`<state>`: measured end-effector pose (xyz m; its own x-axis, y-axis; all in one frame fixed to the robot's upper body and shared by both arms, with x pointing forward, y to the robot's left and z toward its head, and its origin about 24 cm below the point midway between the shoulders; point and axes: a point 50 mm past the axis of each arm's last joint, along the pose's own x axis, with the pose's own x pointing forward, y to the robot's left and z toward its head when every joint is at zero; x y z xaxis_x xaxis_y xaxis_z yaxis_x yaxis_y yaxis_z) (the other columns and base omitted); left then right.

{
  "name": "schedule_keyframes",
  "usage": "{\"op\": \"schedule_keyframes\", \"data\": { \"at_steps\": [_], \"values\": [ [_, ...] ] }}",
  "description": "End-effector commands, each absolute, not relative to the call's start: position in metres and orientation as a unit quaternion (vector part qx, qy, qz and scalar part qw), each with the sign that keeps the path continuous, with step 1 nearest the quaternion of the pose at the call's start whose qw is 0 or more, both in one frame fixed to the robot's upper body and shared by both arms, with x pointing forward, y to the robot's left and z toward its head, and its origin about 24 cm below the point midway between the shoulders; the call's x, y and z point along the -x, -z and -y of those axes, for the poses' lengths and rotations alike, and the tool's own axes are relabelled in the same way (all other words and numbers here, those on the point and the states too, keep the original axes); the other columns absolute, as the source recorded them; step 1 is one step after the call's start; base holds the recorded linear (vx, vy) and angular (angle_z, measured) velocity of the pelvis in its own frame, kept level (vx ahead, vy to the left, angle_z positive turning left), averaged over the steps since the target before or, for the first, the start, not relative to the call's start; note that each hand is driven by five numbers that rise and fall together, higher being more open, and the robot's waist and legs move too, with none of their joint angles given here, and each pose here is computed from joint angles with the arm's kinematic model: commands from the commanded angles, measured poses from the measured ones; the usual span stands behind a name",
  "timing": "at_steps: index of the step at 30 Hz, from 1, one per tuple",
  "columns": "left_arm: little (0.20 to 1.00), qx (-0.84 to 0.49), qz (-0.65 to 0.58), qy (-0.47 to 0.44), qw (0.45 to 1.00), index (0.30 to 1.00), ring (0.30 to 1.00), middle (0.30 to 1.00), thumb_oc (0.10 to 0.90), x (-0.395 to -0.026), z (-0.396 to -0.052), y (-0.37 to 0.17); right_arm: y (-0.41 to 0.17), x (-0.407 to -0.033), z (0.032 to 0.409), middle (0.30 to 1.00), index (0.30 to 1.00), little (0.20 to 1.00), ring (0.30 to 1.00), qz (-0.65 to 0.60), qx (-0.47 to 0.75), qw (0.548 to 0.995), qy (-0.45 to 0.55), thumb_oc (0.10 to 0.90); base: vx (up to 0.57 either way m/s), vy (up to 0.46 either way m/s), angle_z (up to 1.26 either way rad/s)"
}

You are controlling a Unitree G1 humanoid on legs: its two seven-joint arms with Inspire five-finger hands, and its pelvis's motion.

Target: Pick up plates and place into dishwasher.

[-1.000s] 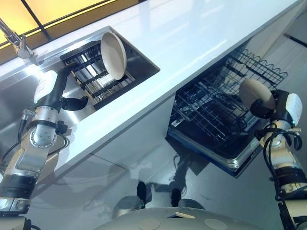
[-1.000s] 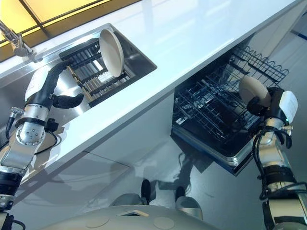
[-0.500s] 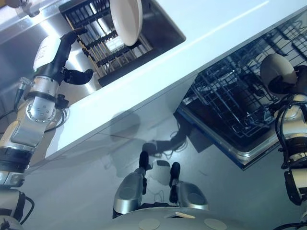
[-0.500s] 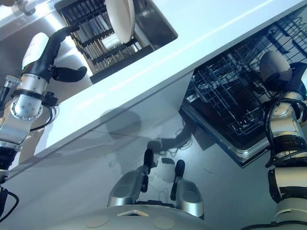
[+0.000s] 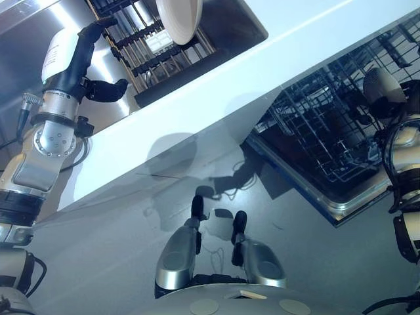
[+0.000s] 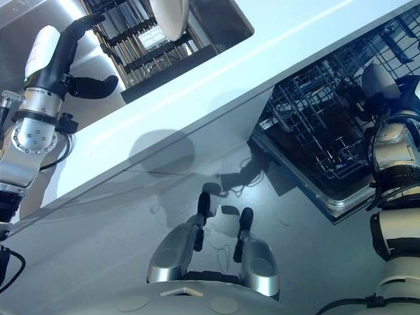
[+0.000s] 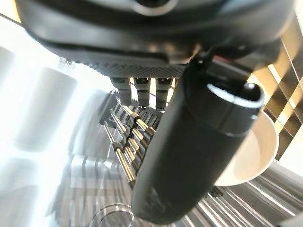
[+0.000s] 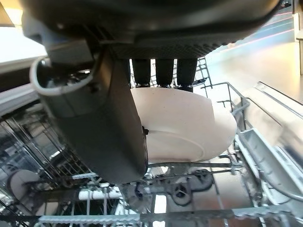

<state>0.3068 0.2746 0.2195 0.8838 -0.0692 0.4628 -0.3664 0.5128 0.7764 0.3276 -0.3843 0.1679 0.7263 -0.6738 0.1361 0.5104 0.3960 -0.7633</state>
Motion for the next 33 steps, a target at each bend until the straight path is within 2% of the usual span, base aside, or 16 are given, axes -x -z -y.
{"op": "schedule_keyframes", "data": {
  "at_steps": [1, 2, 3, 9, 16, 26, 33],
  "values": [
    [0.900, -0.458, 0.319, -0.128, 0.820, 0.900, 0.900, 0.900, 0.800, -0.302, -0.270, -0.262, -0.172, -0.332, 0.379, 0.474, 0.474, 0.403, 0.474, -0.104, 0.443, 0.833, 0.315, 0.303, -0.05, 0.024, 0.00],
    [0.900, -0.458, 0.318, -0.128, 0.820, 0.900, 0.900, 0.900, 0.800, -0.302, -0.270, -0.262, -0.172, -0.333, 0.378, 0.799, 0.799, 0.782, 0.799, -0.107, 0.442, 0.834, 0.314, 0.682, -0.04, 0.028, 0.01],
    [0.900, -0.458, 0.318, -0.128, 0.820, 0.900, 0.900, 0.900, 0.800, -0.301, -0.270, -0.262, -0.171, -0.333, 0.378, 0.900, 0.900, 0.900, 0.900, -0.107, 0.442, 0.834, 0.312, 0.800, -0.04, 0.040, 0.01],
    [0.900, -0.458, 0.310, -0.130, 0.823, 0.900, 0.900, 0.900, 0.800, -0.299, -0.272, -0.255, -0.176, -0.333, 0.373, 0.900, 0.900, 0.900, 0.900, -0.070, 0.452, 0.831, 0.318, 0.800, -0.02, 0.046, -0.01],
    [0.900, -0.455, 0.294, -0.134, 0.829, 0.900, 0.900, 0.900, 0.800, -0.293, -0.277, -0.239, -0.202, -0.329, 0.357, 0.900, 0.900, 0.900, 0.900, 0.042, 0.449, 0.827, 0.336, 0.800, 0.03, 0.067, -0.01],
    [0.900, -0.458, 0.253, -0.132, 0.842, 0.900, 0.900, 0.900, 0.800, -0.280, -0.287, -0.213, -0.237, -0.299, 0.342, 0.900, 0.900, 0.900, 0.900, 0.205, 0.444, 0.789, 0.371, 0.800, 0.06, 0.070, -0.05],
    [0.900, -0.460, 0.234, -0.142, 0.844, 0.900, 0.900, 0.900, 0.800, -0.273, -0.296, -0.205, -0.243, -0.278, 0.326, 0.900, 0.900, 0.900, 0.900, 0.281, 0.441, 0.775, 0.354, 0.800, 0.01, 0.079, -0.07]
  ]
}}
